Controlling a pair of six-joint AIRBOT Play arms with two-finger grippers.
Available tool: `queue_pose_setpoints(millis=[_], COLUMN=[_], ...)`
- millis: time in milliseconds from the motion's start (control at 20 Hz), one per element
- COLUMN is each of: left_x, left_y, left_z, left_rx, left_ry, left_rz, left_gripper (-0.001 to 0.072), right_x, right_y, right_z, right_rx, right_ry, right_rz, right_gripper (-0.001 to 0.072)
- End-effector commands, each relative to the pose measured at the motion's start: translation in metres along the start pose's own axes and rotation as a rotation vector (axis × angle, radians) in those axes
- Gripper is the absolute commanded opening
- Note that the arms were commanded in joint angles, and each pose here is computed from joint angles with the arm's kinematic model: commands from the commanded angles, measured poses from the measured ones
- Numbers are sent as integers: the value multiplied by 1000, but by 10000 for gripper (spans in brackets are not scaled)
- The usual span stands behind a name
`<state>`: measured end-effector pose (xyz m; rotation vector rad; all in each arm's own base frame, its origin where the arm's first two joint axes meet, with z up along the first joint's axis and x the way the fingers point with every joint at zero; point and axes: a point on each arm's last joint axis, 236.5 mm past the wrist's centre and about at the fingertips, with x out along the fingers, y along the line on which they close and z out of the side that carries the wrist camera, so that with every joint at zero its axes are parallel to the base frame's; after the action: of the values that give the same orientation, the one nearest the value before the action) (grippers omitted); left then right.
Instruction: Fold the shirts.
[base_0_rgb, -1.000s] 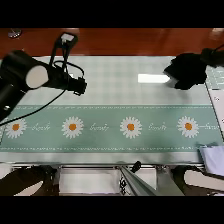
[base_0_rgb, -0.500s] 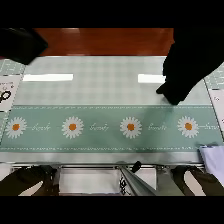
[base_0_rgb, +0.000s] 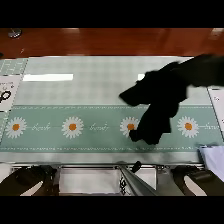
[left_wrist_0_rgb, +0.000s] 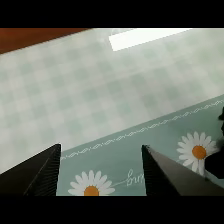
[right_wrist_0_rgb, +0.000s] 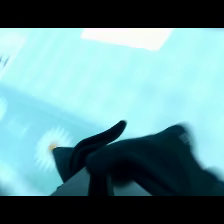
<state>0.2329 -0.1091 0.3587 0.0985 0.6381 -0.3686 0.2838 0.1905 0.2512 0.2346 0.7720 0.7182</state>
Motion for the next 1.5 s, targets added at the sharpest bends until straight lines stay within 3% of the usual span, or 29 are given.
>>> queue_pose_setpoints(millis=[0, 150, 200, 250, 300, 500, 650, 750, 800, 1000, 1450], left_x=[18, 43, 51, 61, 70, 117, 155, 172, 178, 197, 260], left_y=[4, 3, 3, 3, 2, -9, -39, -57, -68, -85, -72], left_z=[-21, -45, -55, -67, -80, -152, -220, -266, -287, -336, -344], left_rx=[7, 21, 26, 32, 38, 63, 19, -75, -127, -288, -354], left_ry=[87, 182, 219, 261, 304, 507, 592, 633, 651, 670, 592], left_rz=[27, 40, 43, 46, 46, 15, -108, -173, -216, -310, -235], left_gripper=[596, 596, 596, 596, 596, 597, 598, 598, 598, 599, 596], right_x=[104, 186, 205, 219, 226, 193, 125, 74, 55, 24, -9], right_y=[44, 78, 82, 81, 77, 24, -74, -138, -161, -204, -249], right_z=[-69, -117, -133, -149, -159, -149, -141, -142, -146, -170, -178], right_rx=[2, -39, -29, -11, -1, -12, -117, -101, -47, 199, 408], right_ry=[175, 239, 273, 318, 353, 413, 500, 555, 564, 560, 464], right_rz=[102, 136, 138, 130, 121, 15, -282, -493, -552, -555, -557], right_gripper=[31, 37, 135, 349, 452, 455, 458, 525, 594, 606, 590])
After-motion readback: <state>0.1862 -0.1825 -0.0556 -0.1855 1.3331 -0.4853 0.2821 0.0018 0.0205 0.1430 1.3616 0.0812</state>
